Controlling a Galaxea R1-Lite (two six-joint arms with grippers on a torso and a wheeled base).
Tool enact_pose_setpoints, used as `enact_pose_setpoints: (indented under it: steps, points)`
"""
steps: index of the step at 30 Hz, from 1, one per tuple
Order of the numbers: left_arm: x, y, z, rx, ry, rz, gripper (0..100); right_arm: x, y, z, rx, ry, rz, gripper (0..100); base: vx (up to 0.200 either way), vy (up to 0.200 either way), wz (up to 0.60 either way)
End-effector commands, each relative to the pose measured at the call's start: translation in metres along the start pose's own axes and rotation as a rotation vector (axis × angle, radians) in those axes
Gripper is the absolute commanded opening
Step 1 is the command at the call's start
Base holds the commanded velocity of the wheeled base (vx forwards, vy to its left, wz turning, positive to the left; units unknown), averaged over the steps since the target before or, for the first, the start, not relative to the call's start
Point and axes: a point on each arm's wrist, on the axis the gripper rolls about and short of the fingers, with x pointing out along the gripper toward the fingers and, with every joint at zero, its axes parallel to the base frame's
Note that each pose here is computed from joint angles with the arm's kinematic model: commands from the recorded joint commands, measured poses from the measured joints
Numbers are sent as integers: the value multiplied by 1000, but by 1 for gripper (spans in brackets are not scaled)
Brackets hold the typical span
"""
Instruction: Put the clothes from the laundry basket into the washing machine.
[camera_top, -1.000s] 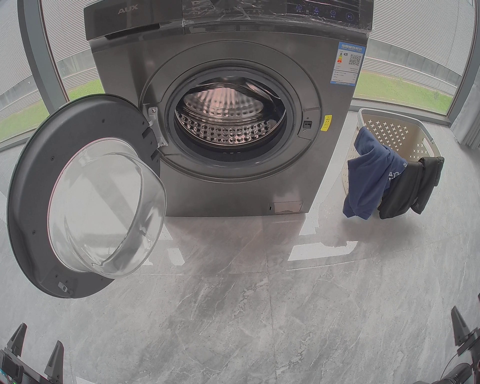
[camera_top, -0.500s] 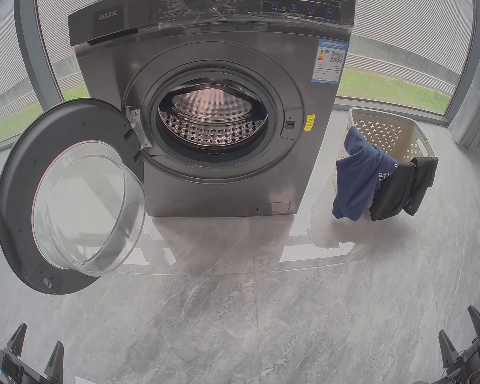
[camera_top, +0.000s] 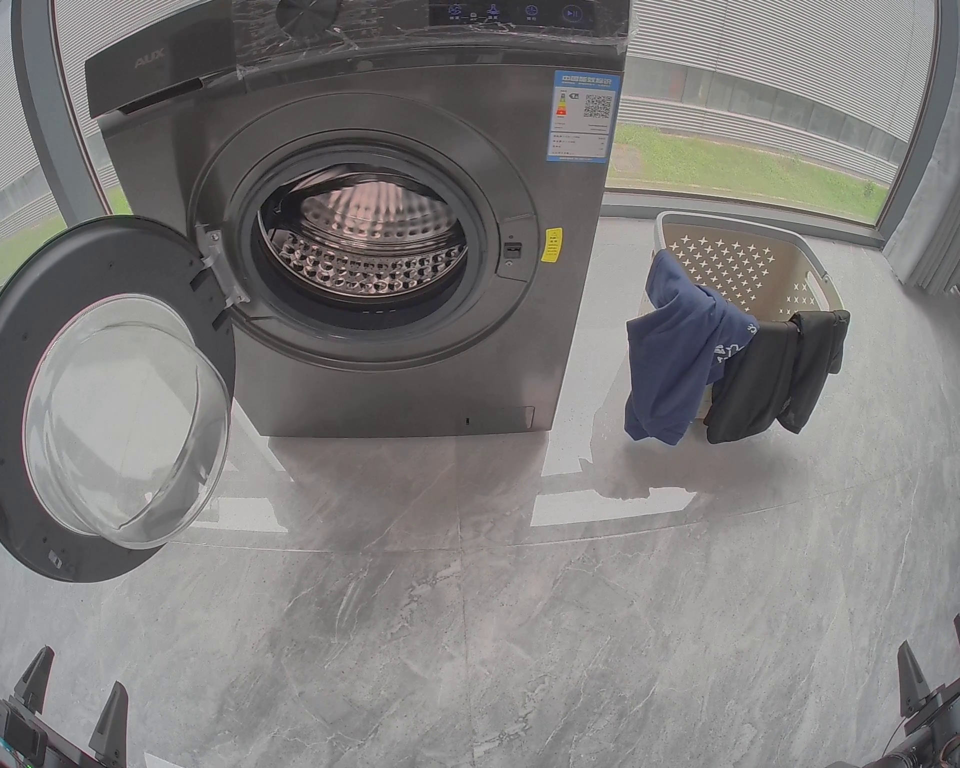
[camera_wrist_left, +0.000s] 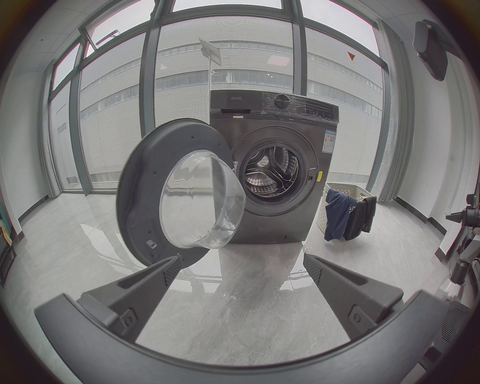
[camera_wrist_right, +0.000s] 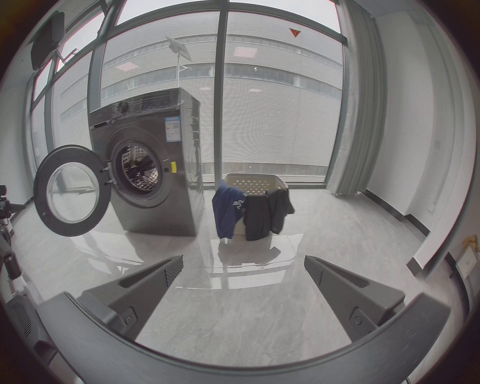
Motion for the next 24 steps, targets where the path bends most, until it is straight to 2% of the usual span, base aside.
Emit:
enact_pose_setpoints:
  steps: [1,3,5,8,10,13,14,15,17,18,19,22,24]
  points:
    - [1,0,-4,-1,8,1,100,0,0,0,4,-9,-18,100,0,0,0]
    - [1,0,-4,-3,8,1,100,0,-1,1,21,-28,-38,100,0,-200,0]
    - [1,0,-4,-3,8,1,100,1,-2,0,67,-34,-84,100,0,-200,0]
    - [1,0,-4,-1,8,1,100,1,-3,1,61,-51,-133,100,0,-200,0]
    - [1,0,-4,-3,8,1,100,2,-2,0,49,-59,-103,100,0,-200,0]
    - [1,0,-4,-3,8,1,100,2,1,-1,3,-63,14,100,0,-200,0]
    - [1,0,-4,-5,7,2,100,3,1,-2,3,-58,21,100,0,0,0]
    - [1,0,-4,-5,7,2,100,3,1,-2,5,-52,26,100,0,0,0]
    - [1,0,-4,-5,7,2,100,4,1,-1,39,-35,19,100,0,0,0]
    - [1,0,-4,-5,7,2,100,5,1,-1,76,-16,27,100,0,0,0]
    - [1,0,-4,-5,7,2,100,5,1,-2,77,-17,35,100,0,0,0]
    - [1,0,-4,-3,7,2,100,5,3,-6,9,-15,104,100,0,0,0]
    - [1,0,-4,-3,7,2,100,5,3,-6,7,-9,101,100,0,0,0]
